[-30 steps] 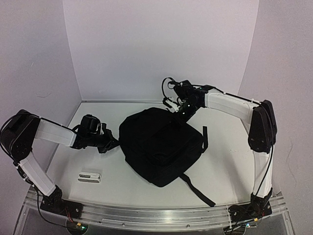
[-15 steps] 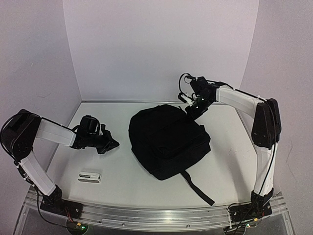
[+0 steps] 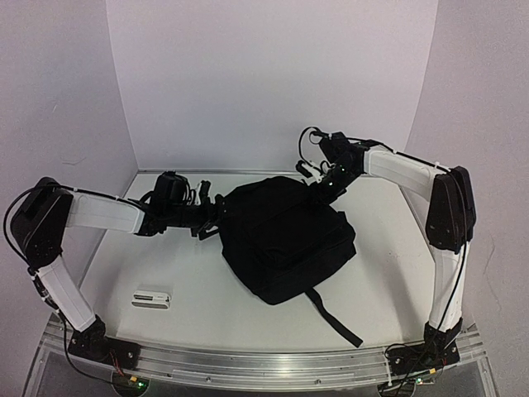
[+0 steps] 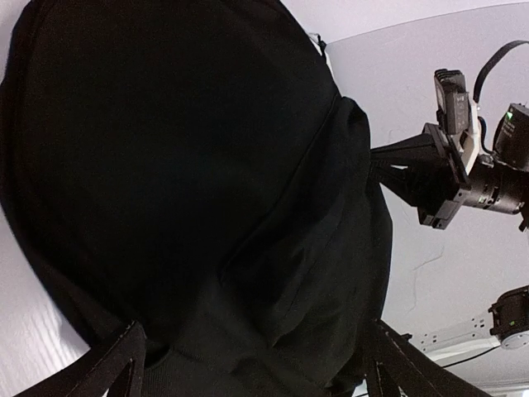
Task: Pack the student bag
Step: Unzip the student bag at the center of the board.
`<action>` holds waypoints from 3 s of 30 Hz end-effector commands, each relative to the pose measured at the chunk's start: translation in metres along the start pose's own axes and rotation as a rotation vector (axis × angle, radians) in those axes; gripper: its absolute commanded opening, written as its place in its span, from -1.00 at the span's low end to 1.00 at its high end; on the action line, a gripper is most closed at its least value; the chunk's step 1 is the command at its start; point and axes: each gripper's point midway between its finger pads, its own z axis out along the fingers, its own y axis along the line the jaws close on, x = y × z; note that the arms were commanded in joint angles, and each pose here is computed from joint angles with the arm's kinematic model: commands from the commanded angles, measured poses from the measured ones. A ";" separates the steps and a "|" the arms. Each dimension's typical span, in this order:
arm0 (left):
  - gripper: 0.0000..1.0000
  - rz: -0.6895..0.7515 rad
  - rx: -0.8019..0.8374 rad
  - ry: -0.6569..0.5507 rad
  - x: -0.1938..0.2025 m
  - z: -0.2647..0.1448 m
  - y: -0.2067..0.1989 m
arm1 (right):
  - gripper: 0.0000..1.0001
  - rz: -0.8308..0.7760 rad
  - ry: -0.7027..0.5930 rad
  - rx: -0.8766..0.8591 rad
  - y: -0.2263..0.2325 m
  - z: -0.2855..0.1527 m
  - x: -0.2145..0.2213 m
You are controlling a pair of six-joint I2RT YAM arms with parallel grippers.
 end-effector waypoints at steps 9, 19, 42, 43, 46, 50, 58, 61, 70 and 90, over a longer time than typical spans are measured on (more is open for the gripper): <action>0.17 0.011 0.038 0.086 -0.011 0.055 0.004 | -1.00 0.002 -0.024 -0.018 0.009 -0.015 -0.004; -1.00 -0.006 -0.051 0.086 -0.002 0.046 0.024 | -1.00 -0.020 -0.027 0.059 -0.010 -0.023 -0.005; -1.00 0.106 -0.051 0.131 0.021 0.022 0.008 | -0.44 0.063 0.059 -0.079 -0.011 -0.011 0.026; -1.00 0.131 -0.049 0.152 0.028 0.024 0.001 | -0.41 0.067 0.052 -0.076 -0.011 -0.012 0.023; -1.00 0.197 -0.039 0.212 0.055 0.033 -0.018 | -0.45 0.065 0.037 -0.050 -0.018 -0.012 0.014; -0.99 0.216 -0.028 0.258 0.090 0.041 -0.030 | -0.47 0.081 0.058 -0.055 -0.024 0.012 0.010; -0.70 0.229 -0.049 0.192 0.110 0.033 -0.044 | -0.46 0.073 0.024 -0.124 0.003 0.037 -0.021; -0.18 0.258 -0.140 0.083 0.085 0.018 -0.048 | -0.34 0.084 -0.023 -0.133 0.009 0.026 -0.038; 0.25 0.443 -0.389 0.052 0.050 0.021 -0.059 | 0.40 0.104 -0.185 -0.086 0.012 -0.068 -0.067; 0.61 0.630 -0.462 0.173 0.062 0.081 -0.074 | 0.01 0.244 0.105 -0.251 0.059 -0.042 0.088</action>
